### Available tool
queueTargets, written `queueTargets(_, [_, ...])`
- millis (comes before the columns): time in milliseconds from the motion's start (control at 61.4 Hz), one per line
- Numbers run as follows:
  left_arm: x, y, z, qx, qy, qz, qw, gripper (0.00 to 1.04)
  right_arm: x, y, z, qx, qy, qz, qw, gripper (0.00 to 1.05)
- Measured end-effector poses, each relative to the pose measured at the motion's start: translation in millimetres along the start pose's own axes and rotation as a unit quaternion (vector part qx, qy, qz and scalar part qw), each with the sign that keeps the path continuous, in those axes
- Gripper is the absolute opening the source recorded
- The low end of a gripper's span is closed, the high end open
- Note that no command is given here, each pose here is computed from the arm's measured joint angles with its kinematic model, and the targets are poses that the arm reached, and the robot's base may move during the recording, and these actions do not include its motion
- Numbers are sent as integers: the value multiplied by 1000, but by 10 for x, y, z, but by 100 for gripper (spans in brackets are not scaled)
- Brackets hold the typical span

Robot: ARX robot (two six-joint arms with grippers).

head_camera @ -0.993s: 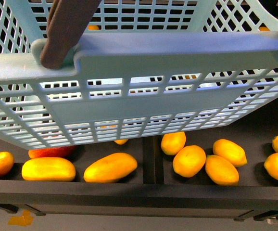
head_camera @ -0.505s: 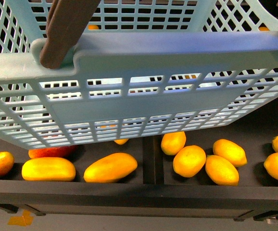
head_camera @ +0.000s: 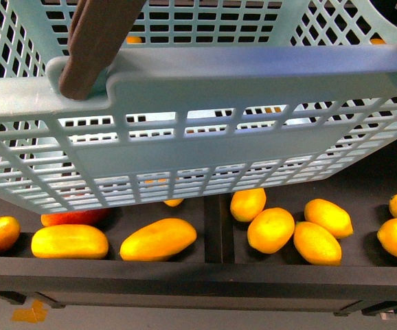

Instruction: Pick lemon and mango into basket

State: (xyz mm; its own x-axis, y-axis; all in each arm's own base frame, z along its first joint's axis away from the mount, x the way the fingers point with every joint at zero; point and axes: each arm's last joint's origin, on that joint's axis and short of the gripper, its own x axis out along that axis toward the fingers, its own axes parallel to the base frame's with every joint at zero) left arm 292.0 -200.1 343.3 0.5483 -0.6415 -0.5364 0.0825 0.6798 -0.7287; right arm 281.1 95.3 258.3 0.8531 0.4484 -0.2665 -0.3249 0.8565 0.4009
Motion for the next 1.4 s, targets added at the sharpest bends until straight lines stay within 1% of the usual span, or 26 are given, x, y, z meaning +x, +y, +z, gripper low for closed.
queueTargets(33, [0,0,0,0,0,0,1000,5,-6,4,-7,0,0,1,1000,87])
queueTargets(49, [0,0,0,0,0,0,1000,5,-24,3,-12,1,-1,1,1000,92])
queueTargets(81, [0,0,0,0,1,0,1000,5,-58,-4,-12,4,-4,0,1000,97])
queueTargets(146, [1,2,-4,2,3,-1,1000,5,-138,-30,3,5,-15,-7,1000,96])
queueTargets(358, [1,6,0,2,-1,3,1000,4,-547,-204,140,-6,-81,-83,993,96])
queueTargets(391, [1,8,3,2,-2,3,1000,4,-594,-213,148,-30,-118,-113,986,91])
queueTargets(439, [1,8,2,0,-1,3,1000,4,-683,-246,106,-82,-178,-162,967,81])
queueTargets(472, [2,5,-1,1,0,1,1000,4,-734,-284,31,-106,-192,-178,959,74])
queueTargets(505, [2,3,-4,1,2,0,1000,4,-768,-316,-37,-122,-193,-185,956,69])
queueTargets(602, [2,2,-5,-1,3,-1,1000,4,-862,-410,-246,-150,-181,-197,952,53])
queueTargets(635, [2,2,-5,0,3,-1,1000,4,-881,-426,-284,-153,-179,-198,951,50])
queueTargets(732, [2,4,-3,0,1,1,1000,4,-962,-480,-423,-161,-175,-201,950,34])
queueTargets(765, [2,3,-3,0,1,1,1000,4,-997,-500,-475,-163,-174,-201,950,27])
queueTargets(781, [2,3,-3,0,0,1,1000,4,-1007,-504,-488,-163,-174,-201,950,25])
queueTargets(798, [2,3,-3,0,1,1,1000,4,-1033,-517,-525,-165,-174,-202,950,20])
queueTargets(830, [2,4,-2,0,0,1,1000,4,-1067,-533,-572,-166,-174,-203,949,13])
queueTargets(895, [2,4,-2,0,0,1,1000,4,-1115,-552,-638,-168,-174,-202,949,2])
queueTargets(993, [2,4,-3,0,1,1,1000,4,-1179,-581,-728,-170,-173,-202,949,2])
queueTargets(1042, [2,3,-4,0,1,1,1000,4,-1217,-614,-755,-173,-172,-192,951,2])
queueTargets(1123, [2,3,-4,0,1,1,1000,4,-1286,-666,-810,-170,-174,-204,948,2])
queueTargets(1351, [2,4,-2,0,0,1,1000,4,-1394,-668,-972,-170,-174,-204,948,2])
queueTargets(1367, [2,4,-2,0,0,1,1000,4,-1400,-667,-981,-171,-174,-204,948,3])
queueTargets(1400, [2,4,-2,0,0,1,1000,4,-1407,-666,-989,-171,-175,-204,948,9])
